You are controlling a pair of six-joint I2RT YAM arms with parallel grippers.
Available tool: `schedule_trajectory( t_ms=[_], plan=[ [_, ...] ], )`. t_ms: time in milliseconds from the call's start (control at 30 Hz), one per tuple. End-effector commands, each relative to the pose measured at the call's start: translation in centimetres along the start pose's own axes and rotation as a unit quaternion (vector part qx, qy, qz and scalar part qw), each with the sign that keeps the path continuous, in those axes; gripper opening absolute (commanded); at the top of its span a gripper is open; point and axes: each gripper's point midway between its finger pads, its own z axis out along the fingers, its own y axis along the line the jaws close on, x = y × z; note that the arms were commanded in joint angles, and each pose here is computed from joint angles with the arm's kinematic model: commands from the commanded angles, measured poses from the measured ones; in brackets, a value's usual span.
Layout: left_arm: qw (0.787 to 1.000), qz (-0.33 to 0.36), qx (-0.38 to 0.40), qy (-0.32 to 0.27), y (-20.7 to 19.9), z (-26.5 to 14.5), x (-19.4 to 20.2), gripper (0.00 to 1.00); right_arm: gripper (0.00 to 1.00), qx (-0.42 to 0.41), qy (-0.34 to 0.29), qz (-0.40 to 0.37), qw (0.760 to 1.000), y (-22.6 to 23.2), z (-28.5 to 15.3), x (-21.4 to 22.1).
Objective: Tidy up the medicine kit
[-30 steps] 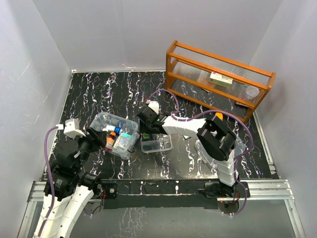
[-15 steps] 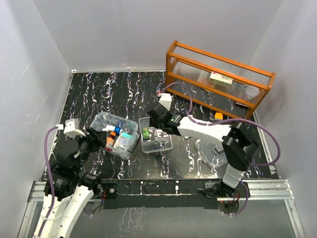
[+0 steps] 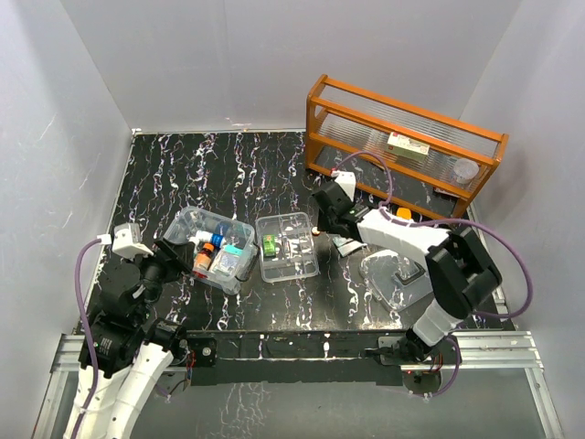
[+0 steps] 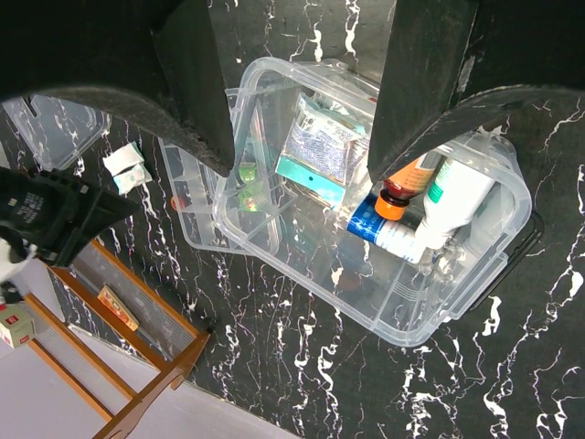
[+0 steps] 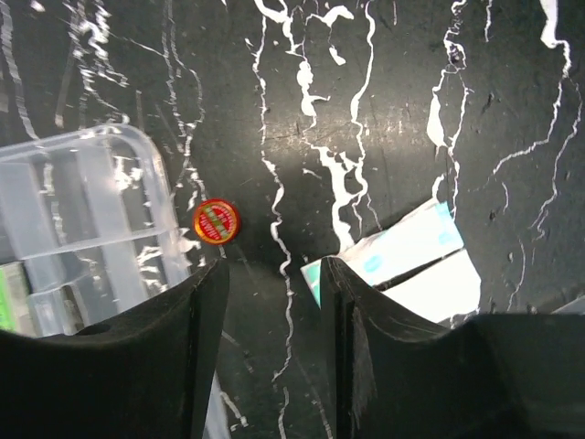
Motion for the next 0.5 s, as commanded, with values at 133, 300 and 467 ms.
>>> schedule_trajectory(
  t_ms=[133,300,467],
  plan=[
    [1.0,-0.004,0.0,-0.01,-0.1,-0.3,-0.7,0.59,0.43,-0.044,0.062,-0.081,0.994,1.1,2.7,0.4],
    [1.0,-0.001,-0.003,-0.005,-0.1,0.0,-0.6,0.59,0.42,-0.09,0.103,-0.108,0.985,2.6,3.3,2.5],
    [1.0,-0.001,-0.003,-0.006,-0.1,-0.1,-0.6,0.59,0.44,-0.102,0.119,-0.124,0.98,3.1,3.7,3.3]
  ],
)
